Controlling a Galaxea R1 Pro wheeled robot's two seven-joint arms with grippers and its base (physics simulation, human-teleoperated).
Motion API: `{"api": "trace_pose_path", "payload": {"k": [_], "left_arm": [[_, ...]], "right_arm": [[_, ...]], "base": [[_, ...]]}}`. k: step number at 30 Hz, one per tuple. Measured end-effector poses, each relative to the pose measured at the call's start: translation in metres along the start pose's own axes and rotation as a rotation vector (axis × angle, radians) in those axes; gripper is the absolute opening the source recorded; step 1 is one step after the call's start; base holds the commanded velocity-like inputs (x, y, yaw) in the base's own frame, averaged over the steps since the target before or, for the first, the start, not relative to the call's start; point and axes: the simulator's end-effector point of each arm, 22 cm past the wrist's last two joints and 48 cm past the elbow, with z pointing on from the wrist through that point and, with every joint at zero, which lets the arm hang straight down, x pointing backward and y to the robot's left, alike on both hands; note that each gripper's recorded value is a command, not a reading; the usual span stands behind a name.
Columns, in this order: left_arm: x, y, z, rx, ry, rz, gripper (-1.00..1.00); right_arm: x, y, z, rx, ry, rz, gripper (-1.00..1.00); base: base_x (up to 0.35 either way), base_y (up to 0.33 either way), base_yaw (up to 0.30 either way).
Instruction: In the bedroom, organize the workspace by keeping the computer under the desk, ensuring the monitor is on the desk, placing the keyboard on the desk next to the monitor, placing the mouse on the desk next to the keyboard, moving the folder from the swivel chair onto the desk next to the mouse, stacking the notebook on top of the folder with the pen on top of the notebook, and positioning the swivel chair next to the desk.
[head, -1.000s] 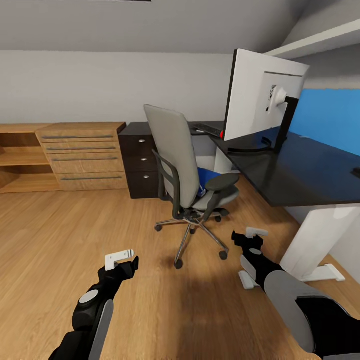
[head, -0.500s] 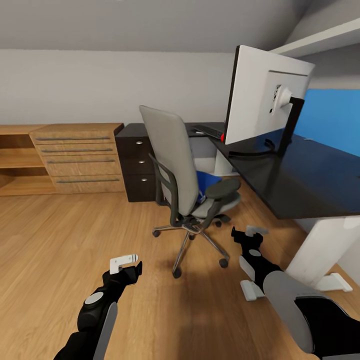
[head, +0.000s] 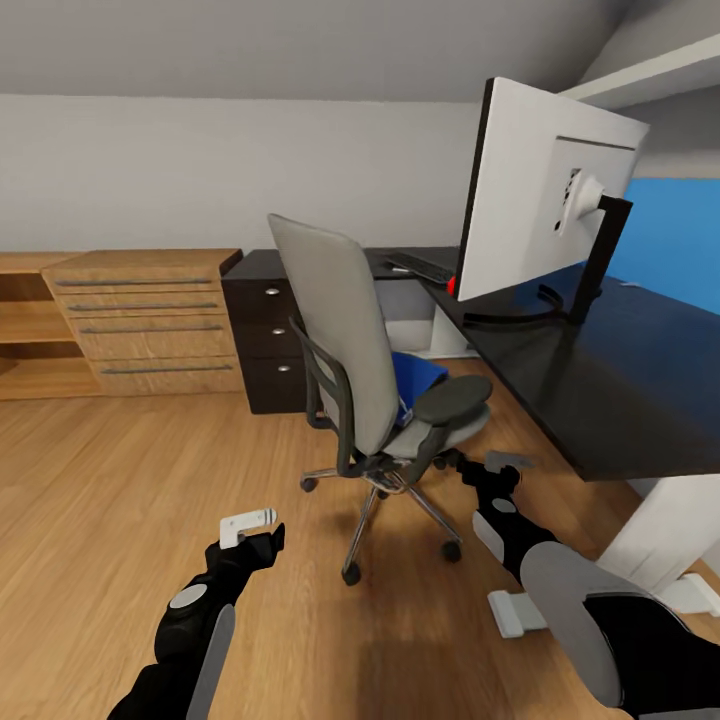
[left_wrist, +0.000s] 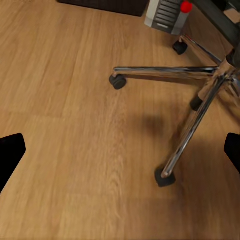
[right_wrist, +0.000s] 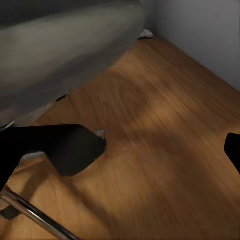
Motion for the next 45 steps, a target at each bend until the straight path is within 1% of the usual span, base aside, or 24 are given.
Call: {"api": "trace_pose_path", "payload": {"k": [2, 3, 6, 13, 15, 17, 21, 22, 25, 34, 40, 45], "left_arm": [[0.000, 0.000, 0.000, 0.000, 0.000, 0.000, 1.00], [0.000, 0.000, 0.000, 0.000, 0.000, 0.000, 1.00], [0.002, 0.000, 0.000, 0.000, 0.003, 0.000, 1.00], [-0.002, -0.001, -0.002, 0.001, -0.004, 0.001, 1.00], [-0.003, -0.001, -0.002, 0.002, -0.007, 0.001, 1.00], [-0.004, -0.001, -0.003, 0.002, -0.010, 0.000, 1.00], [-0.007, -0.001, -0.005, 0.003, -0.015, 0.000, 1.00], [-0.007, -0.002, -0.005, 0.004, -0.017, 0.000, 1.00], [-0.009, -0.002, -0.006, 0.004, -0.021, 0.000, 1.00], [-0.014, -0.003, -0.009, 0.006, -0.033, 0.000, 1.00], [-0.018, -0.003, -0.011, 0.007, -0.041, -0.001, 1.00], [-0.020, -0.003, -0.013, 0.006, -0.047, -0.002, 1.00]], "right_arm": [[0.000, 0.004, -0.001, -0.003, 0.000, 0.004, 1.00], [0.000, 0.002, -0.001, 0.007, 0.001, 0.020, 1.00], [-0.004, 0.012, -0.003, -0.012, -0.018, 0.014, 1.00], [-0.011, 0.012, -0.005, -0.013, -0.036, 0.020, 1.00], [-0.012, 0.008, -0.005, 0.002, -0.036, 0.040, 1.00], [-0.015, 0.012, -0.006, -0.013, -0.042, 0.021, 1.00], [-0.018, 0.012, -0.007, -0.013, -0.047, 0.022, 1.00], [-0.019, 0.011, -0.007, -0.009, -0.046, 0.030, 1.00], [-0.022, 0.012, -0.008, -0.014, -0.051, 0.023, 1.00], [-0.029, 0.014, -0.011, -0.016, -0.061, 0.028, 1.00], [-0.034, 0.015, -0.013, -0.017, -0.067, 0.037, 1.00], [-0.037, 0.016, -0.014, -0.017, -0.072, 0.038, 1.00]], "base": [[0.217, 0.000, 0.055], [0.272, 0.000, 0.130], [0.127, 0.000, 0.179], [0.003, 0.001, 0.172], [-0.105, 0.098, 0.164], [-0.199, 0.181, 0.163], [-0.037, 0.033, 0.165], [-0.006, 0.005, 0.166], [-0.003, 0.002, 0.167], [-0.003, 0.003, 0.173], [-0.173, 0.168, 0.188], [-0.052, 0.063, 0.209]]}}
